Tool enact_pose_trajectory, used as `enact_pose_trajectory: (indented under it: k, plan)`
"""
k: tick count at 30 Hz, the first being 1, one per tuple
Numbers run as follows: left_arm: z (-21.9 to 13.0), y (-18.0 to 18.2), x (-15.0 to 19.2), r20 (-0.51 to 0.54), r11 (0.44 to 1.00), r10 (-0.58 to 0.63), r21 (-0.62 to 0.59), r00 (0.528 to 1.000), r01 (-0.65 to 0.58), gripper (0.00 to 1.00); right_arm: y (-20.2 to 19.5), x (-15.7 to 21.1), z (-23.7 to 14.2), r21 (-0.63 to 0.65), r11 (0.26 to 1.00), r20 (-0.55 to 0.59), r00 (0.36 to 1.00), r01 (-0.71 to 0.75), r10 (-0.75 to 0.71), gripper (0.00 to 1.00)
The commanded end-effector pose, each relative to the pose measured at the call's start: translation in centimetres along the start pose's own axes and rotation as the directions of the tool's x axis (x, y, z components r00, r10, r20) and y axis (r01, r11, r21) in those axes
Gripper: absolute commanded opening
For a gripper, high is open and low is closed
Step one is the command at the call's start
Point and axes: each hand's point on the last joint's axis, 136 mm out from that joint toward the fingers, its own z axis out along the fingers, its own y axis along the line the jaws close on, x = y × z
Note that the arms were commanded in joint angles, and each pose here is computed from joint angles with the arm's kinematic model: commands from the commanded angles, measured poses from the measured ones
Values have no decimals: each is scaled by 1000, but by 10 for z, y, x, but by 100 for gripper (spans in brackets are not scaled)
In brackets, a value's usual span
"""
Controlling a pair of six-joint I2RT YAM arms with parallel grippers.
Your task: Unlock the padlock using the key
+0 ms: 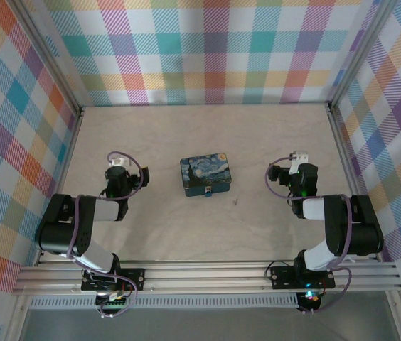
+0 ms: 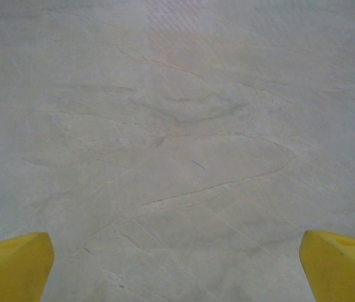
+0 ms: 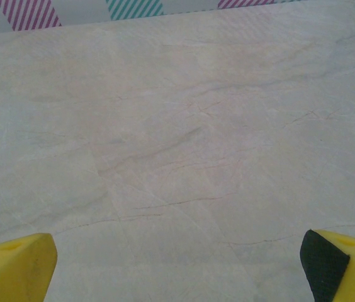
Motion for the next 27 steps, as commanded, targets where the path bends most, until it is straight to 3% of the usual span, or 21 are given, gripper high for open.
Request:
enact_pose_trajectory:
  k: [1, 5, 9, 16, 27]
  plan:
    - [-19, 9, -31, 87, 999, -21, -39, 996, 24, 100, -2, -36, -14, 13, 1000, 72, 997, -1, 0, 100]
    - [-40, 9, -52, 87, 997, -69, -39, 994, 73, 100, -3, -51, -26, 34, 998, 18, 999, -47, 47, 100]
    - [-57, -12, -67, 44, 983, -179, 56, 983, 176, 100, 4, -61, -38, 23, 990, -73, 987, -141, 142, 100]
    - [-80, -48, -70, -120, 901, -380, 176, 917, 397, 100, 35, -61, -65, -27, 975, -254, 945, -223, 209, 100]
    - [-114, -108, -47, -293, 837, -380, 295, 877, 461, 100, 87, -9, -100, -89, 985, -493, 866, -149, 87, 99]
